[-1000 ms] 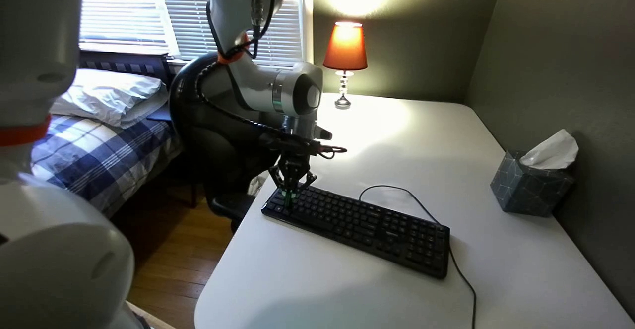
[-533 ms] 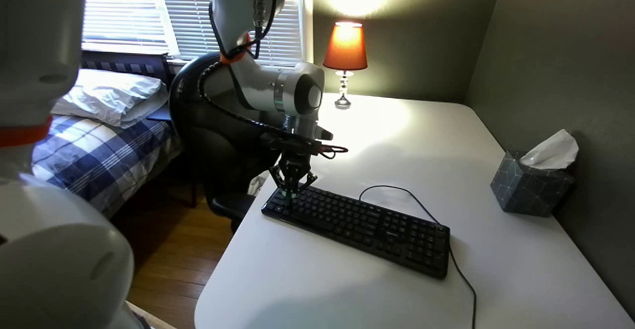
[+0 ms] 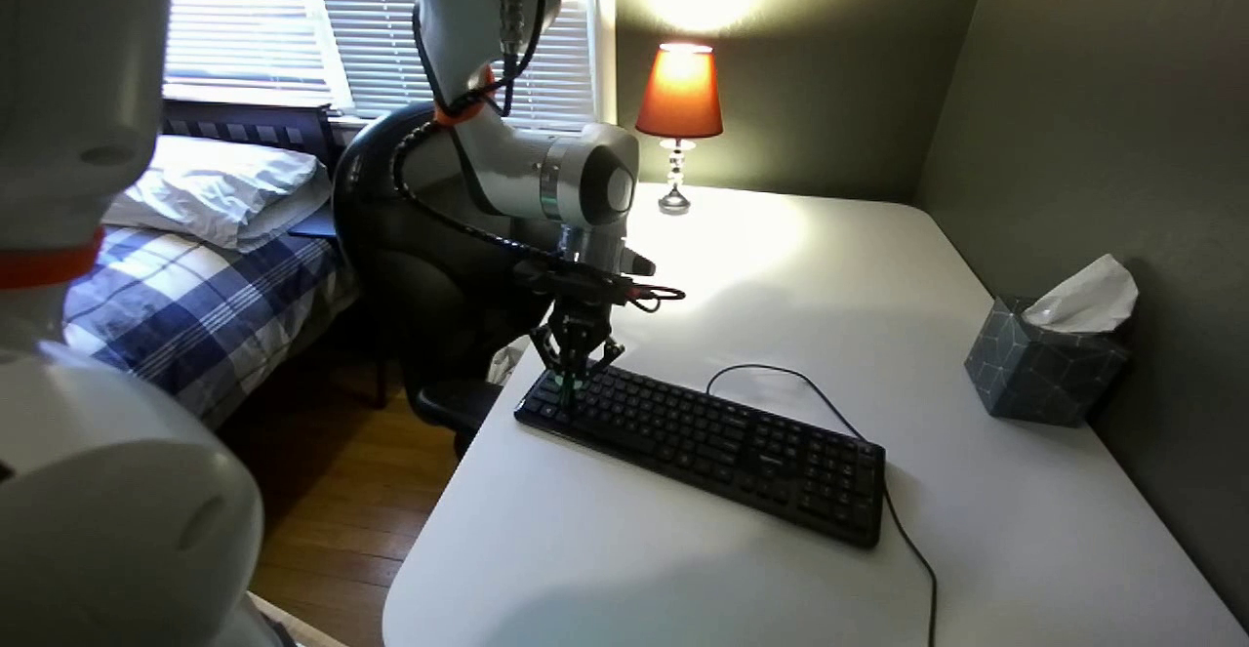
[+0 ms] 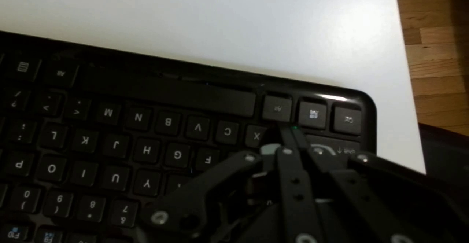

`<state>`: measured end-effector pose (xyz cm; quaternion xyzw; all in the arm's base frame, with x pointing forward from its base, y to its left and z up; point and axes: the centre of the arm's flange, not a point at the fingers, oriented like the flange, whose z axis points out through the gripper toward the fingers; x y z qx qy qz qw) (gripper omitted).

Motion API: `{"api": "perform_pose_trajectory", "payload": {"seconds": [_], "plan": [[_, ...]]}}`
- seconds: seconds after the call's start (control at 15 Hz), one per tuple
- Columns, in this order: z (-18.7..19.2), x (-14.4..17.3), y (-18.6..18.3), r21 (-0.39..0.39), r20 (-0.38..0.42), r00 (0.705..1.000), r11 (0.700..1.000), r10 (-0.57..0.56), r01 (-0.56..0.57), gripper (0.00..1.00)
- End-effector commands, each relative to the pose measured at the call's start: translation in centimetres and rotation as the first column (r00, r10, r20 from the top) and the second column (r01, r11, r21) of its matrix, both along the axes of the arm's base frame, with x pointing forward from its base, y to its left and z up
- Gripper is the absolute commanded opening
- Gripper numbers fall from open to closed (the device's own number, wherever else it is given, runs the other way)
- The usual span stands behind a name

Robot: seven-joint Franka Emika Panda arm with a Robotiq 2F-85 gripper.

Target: Press a button on the bottom left of the keyboard

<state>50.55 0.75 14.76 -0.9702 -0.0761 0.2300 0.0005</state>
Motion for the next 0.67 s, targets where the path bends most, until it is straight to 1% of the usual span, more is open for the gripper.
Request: {"api": "perform_pose_trajectory", "payload": {"seconds": [0.0,0.6], "plan": [[-0.55,0.38,0.0,0.024,-0.021,1.0,1.0,0.0,0.001,0.0],[0.35,-0.29,0.23,0.009,0.002,1.0,1.0,-0.001,0.001,0.0]]}}
